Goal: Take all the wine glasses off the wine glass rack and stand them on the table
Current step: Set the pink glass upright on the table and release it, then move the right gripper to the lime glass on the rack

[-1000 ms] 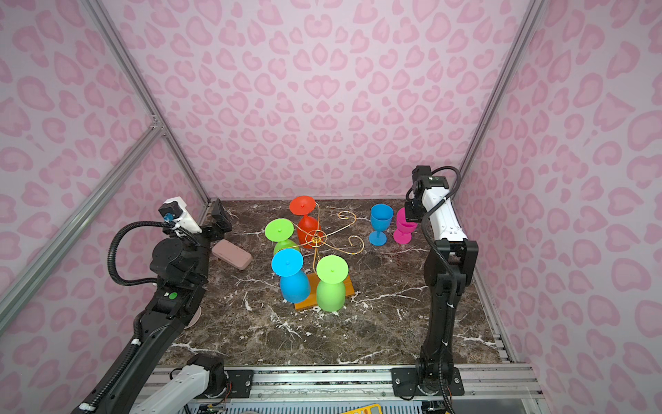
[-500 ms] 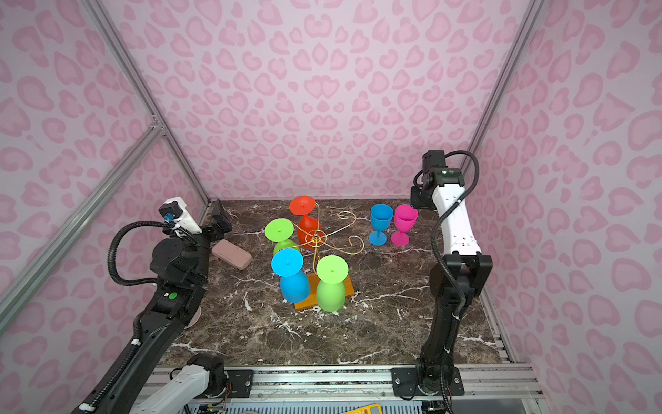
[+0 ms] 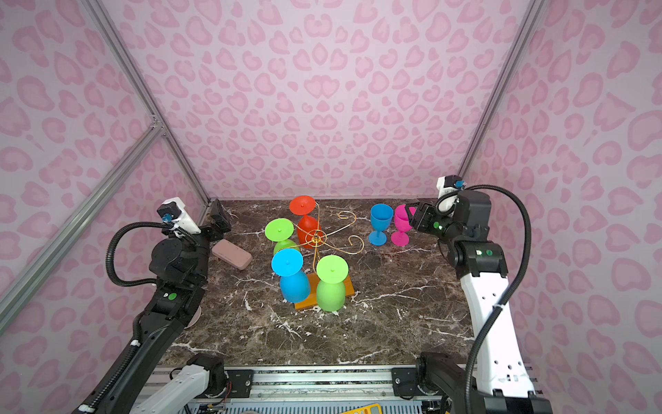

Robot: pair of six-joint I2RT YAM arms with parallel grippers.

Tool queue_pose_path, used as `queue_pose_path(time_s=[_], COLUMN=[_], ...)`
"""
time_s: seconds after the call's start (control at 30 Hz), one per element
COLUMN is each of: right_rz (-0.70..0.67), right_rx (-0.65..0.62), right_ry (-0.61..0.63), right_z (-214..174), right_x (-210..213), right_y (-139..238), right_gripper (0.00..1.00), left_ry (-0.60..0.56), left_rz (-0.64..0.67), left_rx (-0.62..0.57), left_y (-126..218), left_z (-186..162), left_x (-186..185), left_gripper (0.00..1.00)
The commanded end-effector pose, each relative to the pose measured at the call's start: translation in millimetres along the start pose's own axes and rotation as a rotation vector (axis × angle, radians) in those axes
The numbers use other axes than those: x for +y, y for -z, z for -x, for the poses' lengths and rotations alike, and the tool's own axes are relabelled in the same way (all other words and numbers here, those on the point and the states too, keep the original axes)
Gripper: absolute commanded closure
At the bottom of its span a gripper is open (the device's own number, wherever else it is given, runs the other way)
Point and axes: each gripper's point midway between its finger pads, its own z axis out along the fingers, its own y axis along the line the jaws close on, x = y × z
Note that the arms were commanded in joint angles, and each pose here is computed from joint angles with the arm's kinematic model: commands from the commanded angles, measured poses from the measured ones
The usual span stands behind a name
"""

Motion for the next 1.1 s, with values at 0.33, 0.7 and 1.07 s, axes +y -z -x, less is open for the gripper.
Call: queue_pose_path(time_s=[0.33, 0.7, 1.07], right_rz=[0.371, 0.466, 0.544], right_rx=[0.317, 0.487, 0.466], right_ry=[-0.097, -0.181, -0.255], right_z=[-92.4, -161.6, -155.3], right_x=[91.8, 118.0, 140.2], right_y=[47.2, 46.8, 46.0], right_gripper=[0.52, 0.56, 0.56], left_ry=[0.006, 0.005, 0.000], left_rz=[0.011, 0.004, -0.003], left_rx=[0.000, 0.006, 0.010], left_y=[0.6, -0.1, -0.7], left_z=[-0.9, -2.8, -3.5], left_x=[2.7, 1.2, -0.1], left_gripper=[0.03, 0.03, 0.02])
